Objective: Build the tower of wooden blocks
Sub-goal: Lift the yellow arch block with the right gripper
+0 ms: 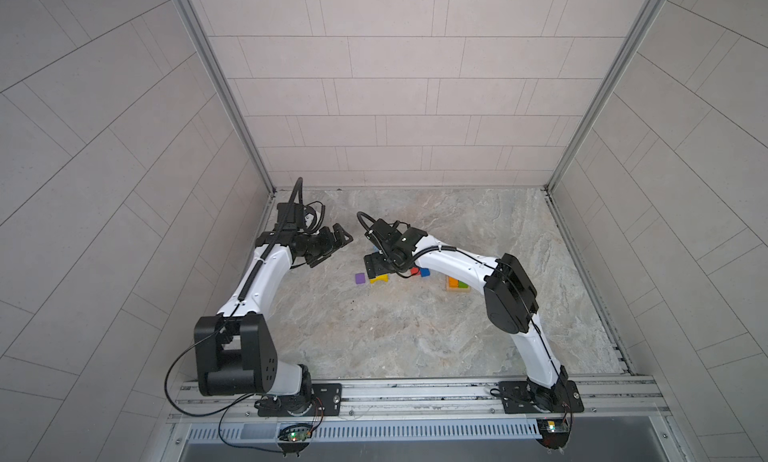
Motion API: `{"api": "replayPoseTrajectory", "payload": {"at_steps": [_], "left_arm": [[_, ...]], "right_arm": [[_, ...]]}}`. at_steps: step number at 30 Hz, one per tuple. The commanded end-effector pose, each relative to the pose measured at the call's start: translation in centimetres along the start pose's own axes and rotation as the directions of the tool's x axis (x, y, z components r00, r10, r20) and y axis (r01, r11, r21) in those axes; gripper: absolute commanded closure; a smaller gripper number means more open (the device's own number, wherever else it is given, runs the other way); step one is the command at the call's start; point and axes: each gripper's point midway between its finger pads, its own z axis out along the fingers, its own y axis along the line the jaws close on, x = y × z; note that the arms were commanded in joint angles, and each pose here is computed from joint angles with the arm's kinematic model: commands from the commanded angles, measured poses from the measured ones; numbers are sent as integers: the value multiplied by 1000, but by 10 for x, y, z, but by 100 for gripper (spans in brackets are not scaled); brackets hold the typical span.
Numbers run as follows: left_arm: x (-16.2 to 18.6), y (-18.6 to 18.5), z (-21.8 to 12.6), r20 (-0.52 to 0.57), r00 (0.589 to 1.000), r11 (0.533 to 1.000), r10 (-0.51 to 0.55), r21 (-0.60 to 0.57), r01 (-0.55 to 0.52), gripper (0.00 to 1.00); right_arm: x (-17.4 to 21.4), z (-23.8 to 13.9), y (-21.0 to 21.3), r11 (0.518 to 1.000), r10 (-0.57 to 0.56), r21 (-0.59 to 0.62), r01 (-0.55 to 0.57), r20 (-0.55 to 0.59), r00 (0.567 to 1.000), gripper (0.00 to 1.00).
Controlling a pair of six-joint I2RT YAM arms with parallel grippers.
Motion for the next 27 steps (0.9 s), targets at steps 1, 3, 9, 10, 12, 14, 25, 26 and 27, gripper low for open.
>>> {"api": "replayPoseTrajectory", "payload": {"at_steps": [1,3,9,10,12,14,25,26,27], "left_arm": [[-1,-2,-6,20,1000,1000,2,13,-3,1],[-1,-2,-6,20,1000,1000,1,17,-2,2],[-1,-4,-6,23,1000,1000,1,27,-2,2],[-1,-4,-6,20,1000,1000,0,29,-1,2],[-1,-4,-5,16,1000,999,-2,32,1,2],[-1,-4,-5,16,1000,999,-5,35,5,2],[0,-4,-4,11,1000,999,-6,42,6,2],[-1,-4,-4,11,1000,999,-6,43,5,2],[-1,-4,-4,12,1000,999,-6,43,6,3]], "right_arm": [[14,18,-6,997,29,69,-25,-50,998,7],[15,23,-5,996,32,79,-27,-55,998,7],[15,37,-5,994,51,100,-46,-47,998,6],[14,38,-5,994,52,100,-47,-45,998,6],[14,42,-5,993,53,108,-49,-40,998,6],[13,45,-5,992,53,113,-48,-38,998,6],[15,56,-8,990,44,139,-38,-45,998,14],[15,56,-7,990,40,140,-34,-44,998,17],[15,56,-8,990,36,141,-29,-46,998,20]]}}
